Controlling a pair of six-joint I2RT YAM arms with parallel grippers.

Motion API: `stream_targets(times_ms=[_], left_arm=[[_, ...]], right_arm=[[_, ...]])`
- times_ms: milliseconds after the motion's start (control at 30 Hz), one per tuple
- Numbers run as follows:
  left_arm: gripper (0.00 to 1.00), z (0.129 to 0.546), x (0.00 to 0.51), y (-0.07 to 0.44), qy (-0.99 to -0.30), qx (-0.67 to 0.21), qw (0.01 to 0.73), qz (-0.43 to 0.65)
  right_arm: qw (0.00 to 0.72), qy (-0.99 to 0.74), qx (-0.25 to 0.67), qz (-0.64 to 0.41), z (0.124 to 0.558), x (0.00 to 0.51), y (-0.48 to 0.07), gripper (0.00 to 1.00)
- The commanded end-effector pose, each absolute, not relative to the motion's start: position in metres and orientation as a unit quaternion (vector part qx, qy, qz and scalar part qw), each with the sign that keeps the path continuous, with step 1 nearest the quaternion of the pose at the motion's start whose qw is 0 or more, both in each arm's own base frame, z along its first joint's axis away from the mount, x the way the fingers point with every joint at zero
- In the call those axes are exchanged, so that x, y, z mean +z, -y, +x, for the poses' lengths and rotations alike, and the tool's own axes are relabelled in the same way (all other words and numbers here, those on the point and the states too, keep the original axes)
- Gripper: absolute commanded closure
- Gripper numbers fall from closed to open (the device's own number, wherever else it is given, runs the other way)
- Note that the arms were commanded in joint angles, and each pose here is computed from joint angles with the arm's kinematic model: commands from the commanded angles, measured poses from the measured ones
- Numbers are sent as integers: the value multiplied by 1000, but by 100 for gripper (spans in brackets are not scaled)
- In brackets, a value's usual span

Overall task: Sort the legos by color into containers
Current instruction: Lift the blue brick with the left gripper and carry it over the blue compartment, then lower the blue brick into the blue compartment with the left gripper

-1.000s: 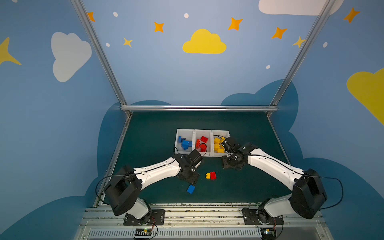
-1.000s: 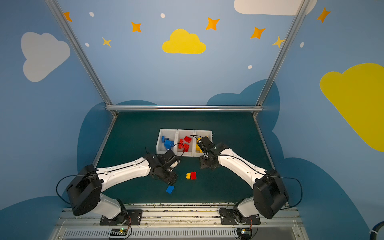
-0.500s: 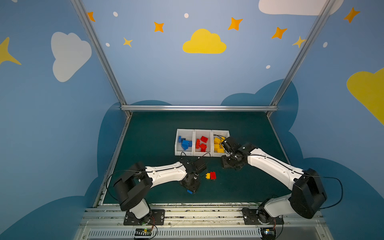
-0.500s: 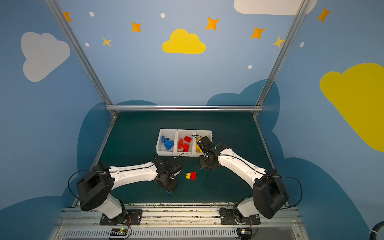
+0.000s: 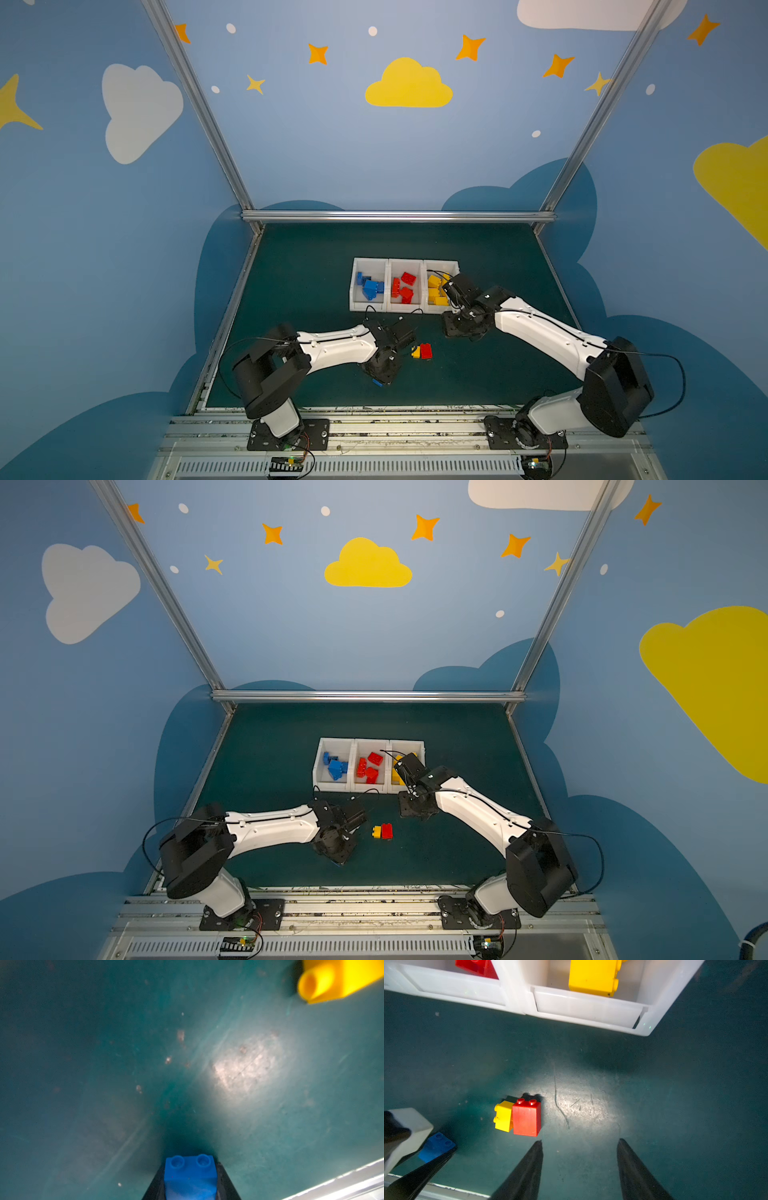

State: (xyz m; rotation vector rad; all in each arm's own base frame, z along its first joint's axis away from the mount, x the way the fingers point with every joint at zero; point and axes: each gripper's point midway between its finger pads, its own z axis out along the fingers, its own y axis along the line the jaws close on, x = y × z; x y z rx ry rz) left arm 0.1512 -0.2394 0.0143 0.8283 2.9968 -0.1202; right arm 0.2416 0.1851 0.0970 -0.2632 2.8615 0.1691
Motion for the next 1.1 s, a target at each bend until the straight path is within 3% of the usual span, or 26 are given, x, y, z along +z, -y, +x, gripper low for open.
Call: stream_targets(times_ms=[0,233,567,767,1067], left_arm=[[69,149,11,244,-961,-41,6,272],[70,195,58,250,-956,-57,74,277],[68,368,171,236,-939,-76,262,209],[68,436,163,213,-945,-70,271,168],[64,477,136,209,-953,-63,249,160]], right_arm=[[125,-987,55,-86,240,93,-182,43],[130,-986,53,-87,240,97,-180,43],[140,-985,48,-88,241,107,-175,43],[150,-984,51,-80,238,112,-171,43],[151,-984,49,-75,237,113,-169,43]])
